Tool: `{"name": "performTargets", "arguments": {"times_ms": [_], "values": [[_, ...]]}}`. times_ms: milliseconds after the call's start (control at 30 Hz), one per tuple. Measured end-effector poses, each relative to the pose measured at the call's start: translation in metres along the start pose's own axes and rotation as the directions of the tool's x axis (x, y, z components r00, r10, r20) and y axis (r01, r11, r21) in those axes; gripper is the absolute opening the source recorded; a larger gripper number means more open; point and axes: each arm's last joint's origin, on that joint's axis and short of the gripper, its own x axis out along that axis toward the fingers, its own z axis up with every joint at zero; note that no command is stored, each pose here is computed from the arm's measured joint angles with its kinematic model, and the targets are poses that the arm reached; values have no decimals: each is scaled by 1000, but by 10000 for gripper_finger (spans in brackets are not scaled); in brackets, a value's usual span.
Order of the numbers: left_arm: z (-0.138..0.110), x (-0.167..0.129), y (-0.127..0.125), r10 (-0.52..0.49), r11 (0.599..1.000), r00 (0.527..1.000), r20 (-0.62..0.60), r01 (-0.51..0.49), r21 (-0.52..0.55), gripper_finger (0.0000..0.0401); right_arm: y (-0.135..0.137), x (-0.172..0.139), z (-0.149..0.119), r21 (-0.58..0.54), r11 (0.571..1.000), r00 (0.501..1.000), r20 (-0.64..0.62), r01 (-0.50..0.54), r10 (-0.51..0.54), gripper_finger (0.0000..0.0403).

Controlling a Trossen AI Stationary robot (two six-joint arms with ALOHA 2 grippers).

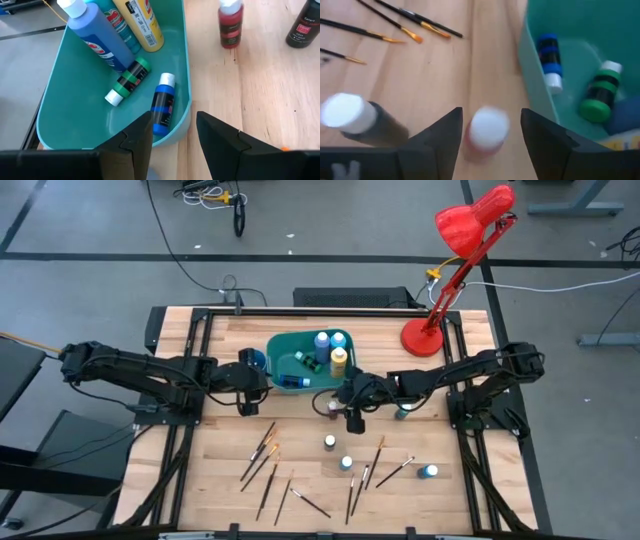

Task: Pick & Place Paint Supplies
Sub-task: Put the left small red paint bottle into the green bin

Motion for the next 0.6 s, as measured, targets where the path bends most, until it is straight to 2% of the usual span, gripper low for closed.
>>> {"name": "performTargets", "arguments": {"times_ms": [100,400,600], "values": [[0,0,0,0,1000,1000,0,0,0,162,2,0,3,8,998,997,29,-66,66,199],[0,0,0,0,1000,1000,0,0,0,162,3,0,4,30,996,995,39,-89,88,199],[0,0,0,0,1000,1000,0,0,0,162,1,9,-8,52,997,997,-52,-60,63,199]]}}
